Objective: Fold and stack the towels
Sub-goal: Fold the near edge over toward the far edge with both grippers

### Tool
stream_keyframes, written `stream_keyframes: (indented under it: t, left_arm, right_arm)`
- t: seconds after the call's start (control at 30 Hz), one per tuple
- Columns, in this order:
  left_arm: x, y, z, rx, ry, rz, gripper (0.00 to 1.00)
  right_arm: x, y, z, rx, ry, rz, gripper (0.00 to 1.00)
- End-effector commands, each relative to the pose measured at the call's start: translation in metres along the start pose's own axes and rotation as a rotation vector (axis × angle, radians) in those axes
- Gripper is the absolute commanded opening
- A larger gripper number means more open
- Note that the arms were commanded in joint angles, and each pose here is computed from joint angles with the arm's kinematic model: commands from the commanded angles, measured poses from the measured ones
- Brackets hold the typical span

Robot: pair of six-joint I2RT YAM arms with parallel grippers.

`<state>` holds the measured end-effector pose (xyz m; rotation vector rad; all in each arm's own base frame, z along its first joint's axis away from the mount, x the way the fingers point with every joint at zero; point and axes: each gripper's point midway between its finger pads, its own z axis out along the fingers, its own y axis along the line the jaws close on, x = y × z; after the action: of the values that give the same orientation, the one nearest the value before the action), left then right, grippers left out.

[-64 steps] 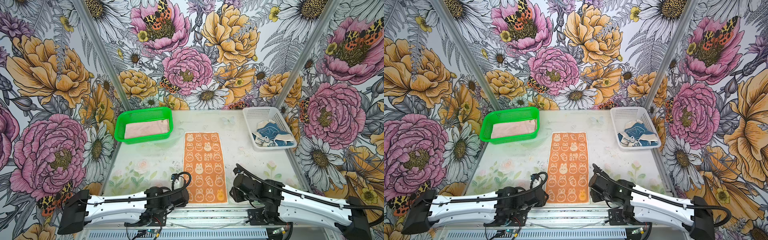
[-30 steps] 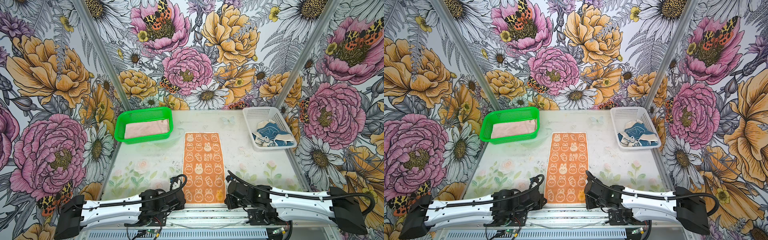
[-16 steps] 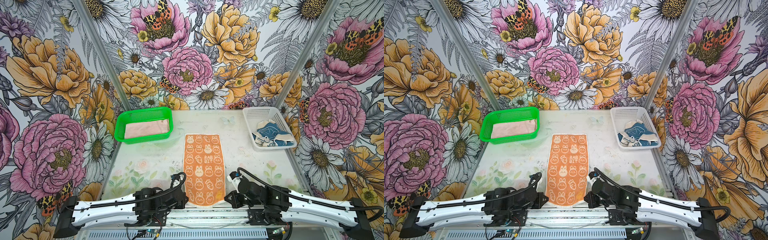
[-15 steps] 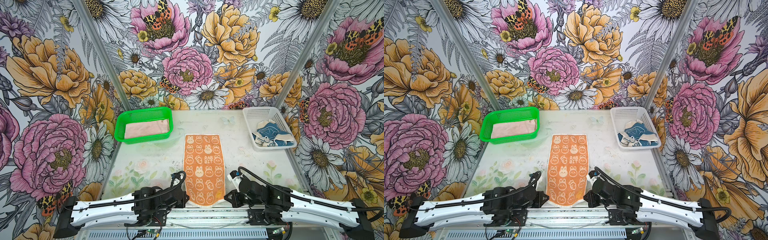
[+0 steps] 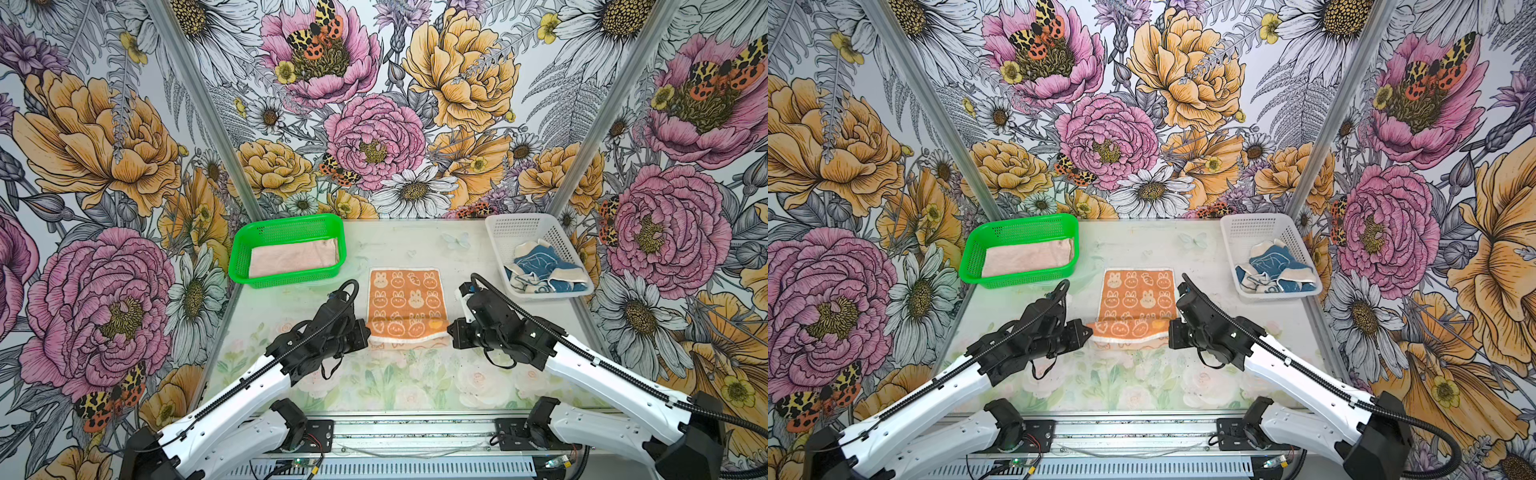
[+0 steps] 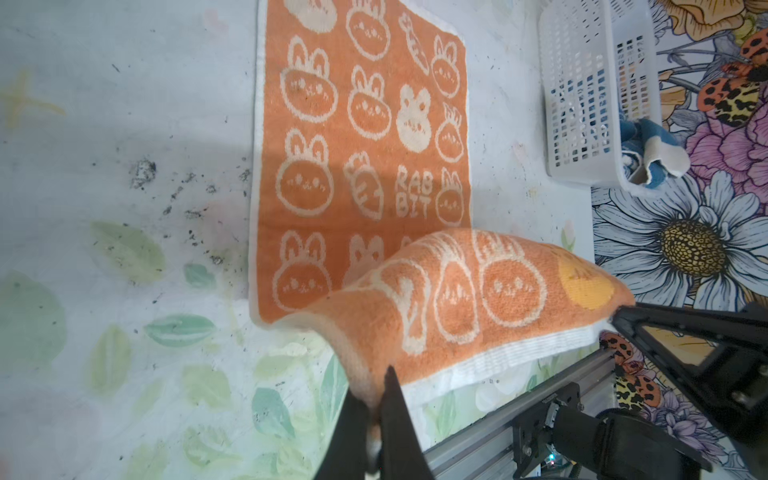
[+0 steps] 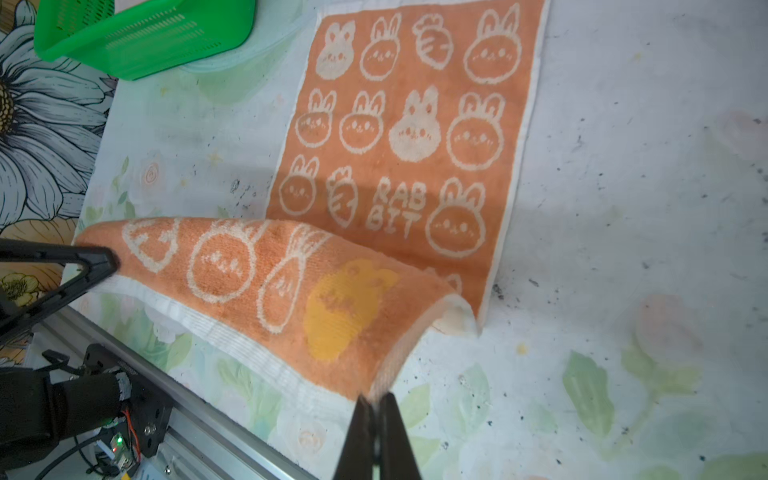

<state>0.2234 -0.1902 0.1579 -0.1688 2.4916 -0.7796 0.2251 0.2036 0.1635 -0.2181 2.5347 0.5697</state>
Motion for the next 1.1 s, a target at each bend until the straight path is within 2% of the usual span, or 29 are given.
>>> stream_keyframes:
  t: [0.0,0.17,0.33,0.63,1.07]
  left_arm:
    - [-0.036,-0.036,0.003,0.106,-0.027,0.113,0.0]
    - [-0.081,-0.04,0.029,0.06,-0.035,0.126,0.0]
    - [-0.11,-0.028,0.056,-0.003,-0.027,0.113,0.0]
    - [-0.13,-0.01,0.1,-0.043,0.002,0.12,0.0]
    - [-0.148,0.012,0.115,-0.091,-0.032,0.094,0.0]
  right_arm:
    - [-0.029,-0.006,0.001,0.011,-0.03,-0.087,0.0]
    - [-0.062,-0.023,0.023,0.007,-0.04,-0.076,0.0]
    - [-0.081,-0.036,0.055,-0.033,-0.009,-0.06,0.0]
    - [-0.101,-0.05,0.091,-0.027,0.021,-0.069,0.0]
    - [-0.106,-0.068,0.137,-0.01,0.083,-0.07,0.0]
